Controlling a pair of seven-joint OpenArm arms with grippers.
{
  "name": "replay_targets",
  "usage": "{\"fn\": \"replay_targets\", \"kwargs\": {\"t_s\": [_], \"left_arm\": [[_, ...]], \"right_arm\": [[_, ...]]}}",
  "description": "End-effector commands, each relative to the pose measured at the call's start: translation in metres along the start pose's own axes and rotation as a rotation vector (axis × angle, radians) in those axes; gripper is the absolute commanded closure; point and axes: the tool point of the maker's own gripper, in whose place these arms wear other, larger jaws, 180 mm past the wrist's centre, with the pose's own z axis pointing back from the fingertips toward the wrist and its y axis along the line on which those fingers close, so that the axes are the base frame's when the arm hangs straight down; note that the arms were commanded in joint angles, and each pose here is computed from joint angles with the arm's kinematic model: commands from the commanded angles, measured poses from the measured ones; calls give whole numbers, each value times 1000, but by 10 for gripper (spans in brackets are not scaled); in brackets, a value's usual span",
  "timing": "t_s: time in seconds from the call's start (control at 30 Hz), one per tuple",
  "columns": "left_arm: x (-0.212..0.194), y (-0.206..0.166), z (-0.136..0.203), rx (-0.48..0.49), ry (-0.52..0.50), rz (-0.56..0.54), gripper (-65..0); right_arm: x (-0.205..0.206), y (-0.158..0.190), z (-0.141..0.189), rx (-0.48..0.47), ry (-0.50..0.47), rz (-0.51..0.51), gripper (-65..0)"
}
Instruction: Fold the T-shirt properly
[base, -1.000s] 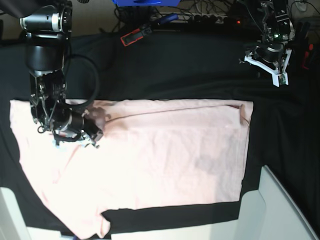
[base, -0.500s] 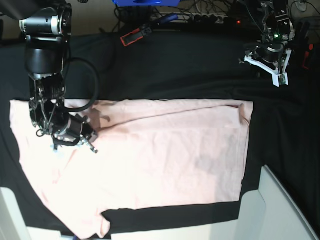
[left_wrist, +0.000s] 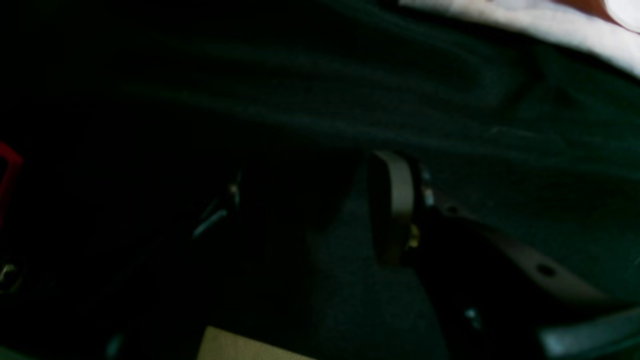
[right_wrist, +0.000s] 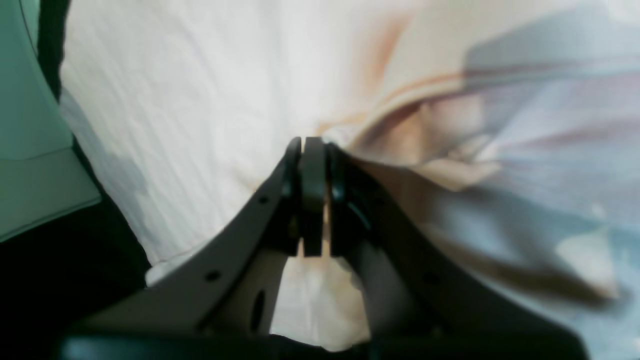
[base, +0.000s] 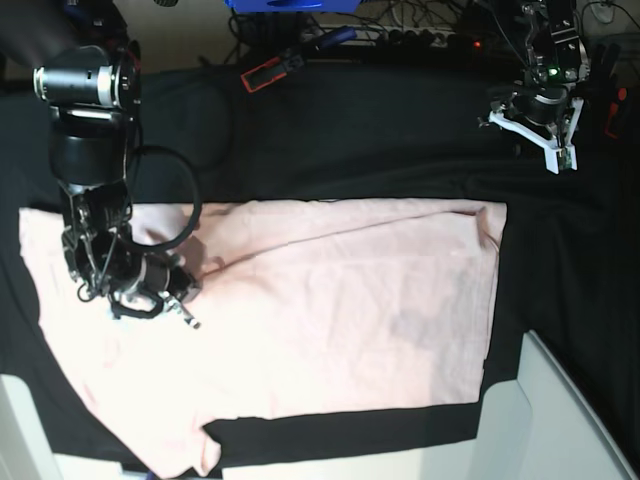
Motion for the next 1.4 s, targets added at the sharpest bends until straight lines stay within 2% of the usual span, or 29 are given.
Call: {"fn": "replay_targets", "kwargs": {"t_s": [0.0, 0.17, 0.27, 0.33, 0.4, 0.47, 0.53, 0.63, 0.73, 0.87, 1.1, 1.17, 1.23, 1.3, 1.33, 1.37], "left_arm": [[10, 4, 1, 8, -35, -10, -311], [10, 4, 1, 8, -35, -10, -311], [11, 3, 1, 5, -37, -8, -311], [12, 1, 1, -1, -39, -12, -311], [13, 0, 2, -3, -41, -12, -311], [13, -1, 1, -4, -43, -10, -311], [13, -1, 1, -4, -43, -10, -311], [13, -1, 1, -4, -43, -10, -311], [13, -1, 1, -4, -43, -10, -311], [13, -1, 1, -3, -41, -10, -311], [11, 0, 1, -3, -37, -9, -311], [11, 0, 1, -3, -37, -9, -311], [12, 0, 1, -3, -38, -9, -311], [12, 0, 1, -3, -40, -9, -311], [13, -1, 1, -3, -41, -10, -311], [13, -1, 1, -3, -41, -10, -311]], "right_arm": [[21, 17, 5, 39, -48, 4, -9], [17, -4, 5, -66, -38, -101, -10], [18, -2, 6, -66, -39, -95, -10], [25, 7, 12, -27, -70, -51, -9], [39, 26, 28, 38, -112, 58, -10], [43, 48, 40, 83, -113, 159, -10], [41, 53, 46, 88, -85, 182, -10], [39, 39, 48, 100, -74, 95, -9], [23, 23, 37, 102, -19, -9, -4], [5, 7, 24, 67, 32, -49, -3], [4, 6, 24, 72, 42, -60, -16], [0, 2, 24, 67, 47, -62, -77], [-1, 1, 23, 64, 45, -63, -229], [-3, 0, 23, 65, 48, -62, -428], [-5, -2, 23, 64, 51, -65, -498], [-9, -4, 23, 70, 54, -76, -540]]}}
